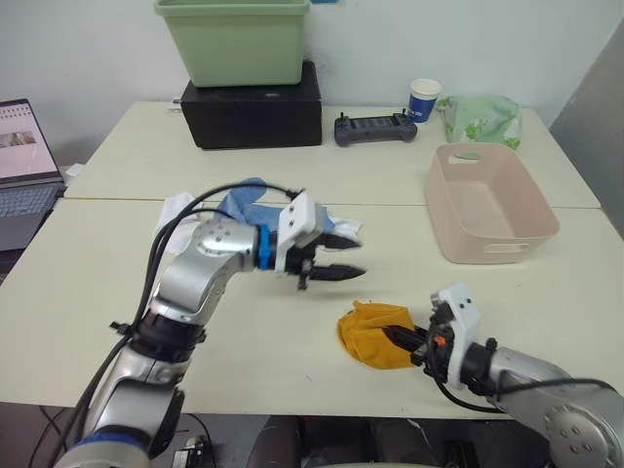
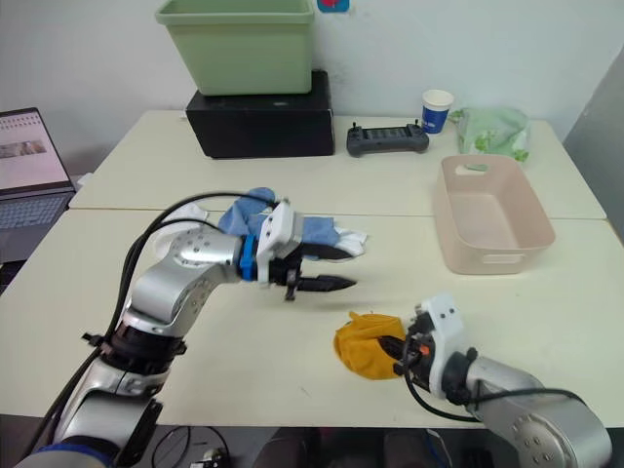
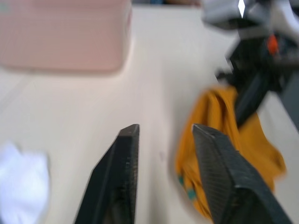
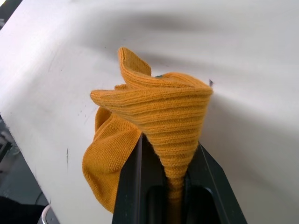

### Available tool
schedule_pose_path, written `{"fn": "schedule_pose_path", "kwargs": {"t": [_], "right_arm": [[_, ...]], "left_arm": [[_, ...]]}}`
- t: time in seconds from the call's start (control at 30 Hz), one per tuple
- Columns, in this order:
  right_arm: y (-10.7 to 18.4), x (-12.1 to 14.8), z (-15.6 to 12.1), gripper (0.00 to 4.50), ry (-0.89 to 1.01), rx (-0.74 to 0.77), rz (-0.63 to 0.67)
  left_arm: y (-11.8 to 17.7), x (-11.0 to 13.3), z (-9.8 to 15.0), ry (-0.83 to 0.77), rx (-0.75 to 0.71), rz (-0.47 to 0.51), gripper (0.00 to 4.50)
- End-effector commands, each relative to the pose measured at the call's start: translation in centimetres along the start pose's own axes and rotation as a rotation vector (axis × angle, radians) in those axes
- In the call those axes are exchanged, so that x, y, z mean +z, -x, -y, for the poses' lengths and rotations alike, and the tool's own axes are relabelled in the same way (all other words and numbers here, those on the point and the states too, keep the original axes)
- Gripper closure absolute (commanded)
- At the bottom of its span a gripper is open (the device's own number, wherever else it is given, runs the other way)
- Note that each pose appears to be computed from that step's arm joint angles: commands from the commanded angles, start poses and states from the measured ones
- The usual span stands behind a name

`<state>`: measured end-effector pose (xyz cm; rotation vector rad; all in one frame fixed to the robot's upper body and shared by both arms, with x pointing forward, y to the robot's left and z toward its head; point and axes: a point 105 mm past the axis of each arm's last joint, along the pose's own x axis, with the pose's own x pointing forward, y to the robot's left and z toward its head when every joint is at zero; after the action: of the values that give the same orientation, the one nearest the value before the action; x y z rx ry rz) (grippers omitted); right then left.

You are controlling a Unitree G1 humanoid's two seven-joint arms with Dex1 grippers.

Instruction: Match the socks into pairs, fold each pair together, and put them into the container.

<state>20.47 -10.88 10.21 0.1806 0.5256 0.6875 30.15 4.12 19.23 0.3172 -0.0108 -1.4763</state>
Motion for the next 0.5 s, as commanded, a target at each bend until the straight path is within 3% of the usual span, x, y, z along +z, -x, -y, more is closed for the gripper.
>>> {"fn": "schedule_pose_path", "kwargs": {"t": [0.03,0.17,0.3,0.5], "right_arm": [[1.6,1.7,-0.3,4.5,0.062,-0.052,0.124],[3.5,3.2,1.0,4.5,0.105,-0.142,0.218],[7.5,7.4,3.6,4.5,0.258,-0.343,0.372],[12.0,15.0,7.3,4.5,0.609,-0.633,0.408]], "left_arm": [[-0.8,2.9,-0.6,-0.039,0.02,0.06,1.21],[-1.8,4.3,-1.1,-0.068,0.015,0.077,0.01],[-2.7,5.3,-1.5,-0.086,0.006,0.083,0.01],[-3.0,5.5,-1.8,-0.086,-0.001,0.077,0.01]]}}
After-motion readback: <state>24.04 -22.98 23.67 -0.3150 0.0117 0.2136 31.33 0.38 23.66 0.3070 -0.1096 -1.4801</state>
